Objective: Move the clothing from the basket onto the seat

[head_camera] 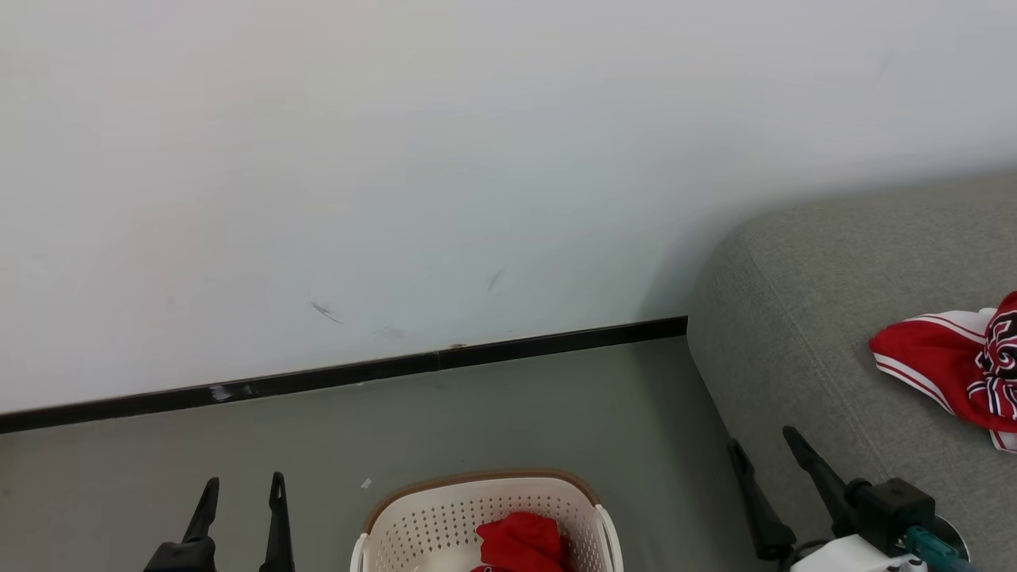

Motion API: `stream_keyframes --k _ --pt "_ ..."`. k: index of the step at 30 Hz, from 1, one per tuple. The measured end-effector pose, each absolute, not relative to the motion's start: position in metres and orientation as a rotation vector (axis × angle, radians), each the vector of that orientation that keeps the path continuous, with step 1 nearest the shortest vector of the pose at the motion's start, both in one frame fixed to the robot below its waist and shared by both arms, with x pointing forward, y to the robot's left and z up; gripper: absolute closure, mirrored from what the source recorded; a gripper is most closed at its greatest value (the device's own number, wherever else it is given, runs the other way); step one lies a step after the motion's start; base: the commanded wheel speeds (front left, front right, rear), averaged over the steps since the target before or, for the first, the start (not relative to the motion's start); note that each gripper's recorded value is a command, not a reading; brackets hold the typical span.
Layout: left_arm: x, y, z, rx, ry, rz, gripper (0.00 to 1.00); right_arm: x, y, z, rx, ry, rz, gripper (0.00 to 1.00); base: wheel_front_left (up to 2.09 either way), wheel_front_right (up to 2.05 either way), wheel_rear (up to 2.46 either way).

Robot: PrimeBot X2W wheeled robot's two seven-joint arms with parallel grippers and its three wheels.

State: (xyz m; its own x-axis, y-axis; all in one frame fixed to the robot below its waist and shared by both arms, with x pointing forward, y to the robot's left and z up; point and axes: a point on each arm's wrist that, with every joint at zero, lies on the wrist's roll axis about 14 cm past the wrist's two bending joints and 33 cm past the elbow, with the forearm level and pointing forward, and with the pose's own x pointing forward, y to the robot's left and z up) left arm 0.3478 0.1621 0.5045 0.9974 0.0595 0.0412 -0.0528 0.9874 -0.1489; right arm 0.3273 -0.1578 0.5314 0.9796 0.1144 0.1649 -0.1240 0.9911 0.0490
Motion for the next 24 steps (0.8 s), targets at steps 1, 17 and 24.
stream_keyframes --k 1,17,24 --pt "0.3481 0.1628 0.5041 -0.148 -0.045 0.058 0.0 0.3275 -0.1582 0.5313 0.059 -0.162 0.119 0.0 0.0 0.0 0.0" --pt "0.3512 0.1667 0.5011 -0.143 -0.036 0.064 0.0 0.3298 -0.1597 0.5328 0.06 -0.165 0.114 0.0 0.0 0.0 0.0" --pt "0.3525 0.1662 0.4984 -0.139 -0.029 0.059 0.0 0.3315 -0.1589 0.5315 0.061 -0.161 0.116 0.0 0.0 0.0 0.0"
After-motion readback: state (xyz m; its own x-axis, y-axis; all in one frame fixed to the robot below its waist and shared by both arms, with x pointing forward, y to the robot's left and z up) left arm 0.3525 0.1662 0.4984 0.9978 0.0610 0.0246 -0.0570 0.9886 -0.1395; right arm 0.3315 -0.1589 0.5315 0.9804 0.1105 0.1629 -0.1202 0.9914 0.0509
